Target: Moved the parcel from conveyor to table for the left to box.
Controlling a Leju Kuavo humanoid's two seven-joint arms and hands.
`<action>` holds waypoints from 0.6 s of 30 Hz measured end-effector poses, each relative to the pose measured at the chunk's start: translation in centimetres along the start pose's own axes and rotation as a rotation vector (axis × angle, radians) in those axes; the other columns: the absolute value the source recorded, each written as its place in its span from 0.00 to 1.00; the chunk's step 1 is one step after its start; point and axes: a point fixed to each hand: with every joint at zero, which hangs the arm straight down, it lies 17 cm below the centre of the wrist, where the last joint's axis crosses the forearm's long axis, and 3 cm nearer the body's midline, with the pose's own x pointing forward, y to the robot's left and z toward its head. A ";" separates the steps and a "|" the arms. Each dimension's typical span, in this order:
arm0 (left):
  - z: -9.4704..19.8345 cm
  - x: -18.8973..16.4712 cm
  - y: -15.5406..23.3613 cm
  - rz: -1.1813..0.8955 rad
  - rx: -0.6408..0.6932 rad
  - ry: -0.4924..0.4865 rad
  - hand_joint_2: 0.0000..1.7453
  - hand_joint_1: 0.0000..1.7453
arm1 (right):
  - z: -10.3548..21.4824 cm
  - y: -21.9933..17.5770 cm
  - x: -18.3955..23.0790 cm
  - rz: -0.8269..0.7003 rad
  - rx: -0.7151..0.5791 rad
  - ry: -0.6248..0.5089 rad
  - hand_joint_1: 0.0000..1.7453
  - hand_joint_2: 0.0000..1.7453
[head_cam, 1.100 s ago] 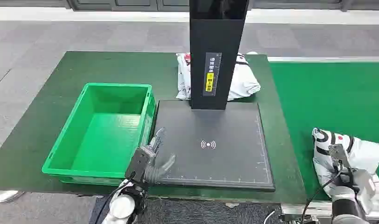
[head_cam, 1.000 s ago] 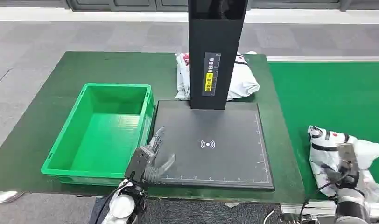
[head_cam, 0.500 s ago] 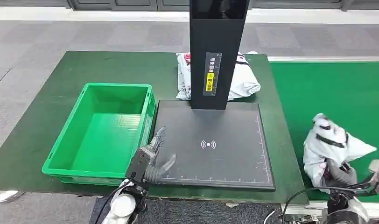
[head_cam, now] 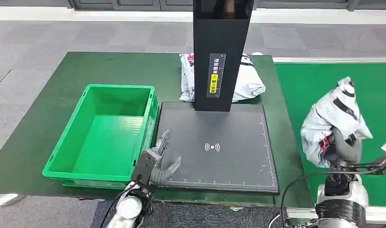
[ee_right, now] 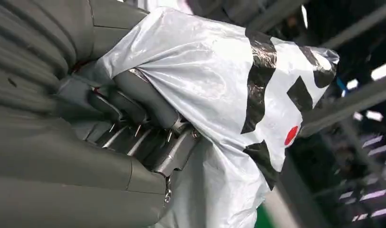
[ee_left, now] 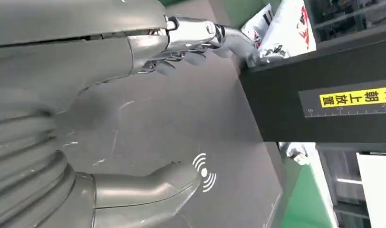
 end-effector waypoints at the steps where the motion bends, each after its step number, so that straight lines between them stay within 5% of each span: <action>1: -0.1 -0.1 -0.1 0.001 -0.002 0.000 1.00 0.00 | -0.2 1.4 0.2 0.012 0.029 -0.006 1.00 1.00; 10: 0.0 -0.9 -0.7 0.004 -0.018 0.014 1.00 0.00 | -0.5 8.6 0.1 0.067 0.192 -0.004 1.00 1.00; 18: 0.0 -0.9 -1.8 0.016 -0.043 0.016 1.00 0.00 | 1.7 21.5 -3.8 0.158 0.470 0.077 1.00 1.00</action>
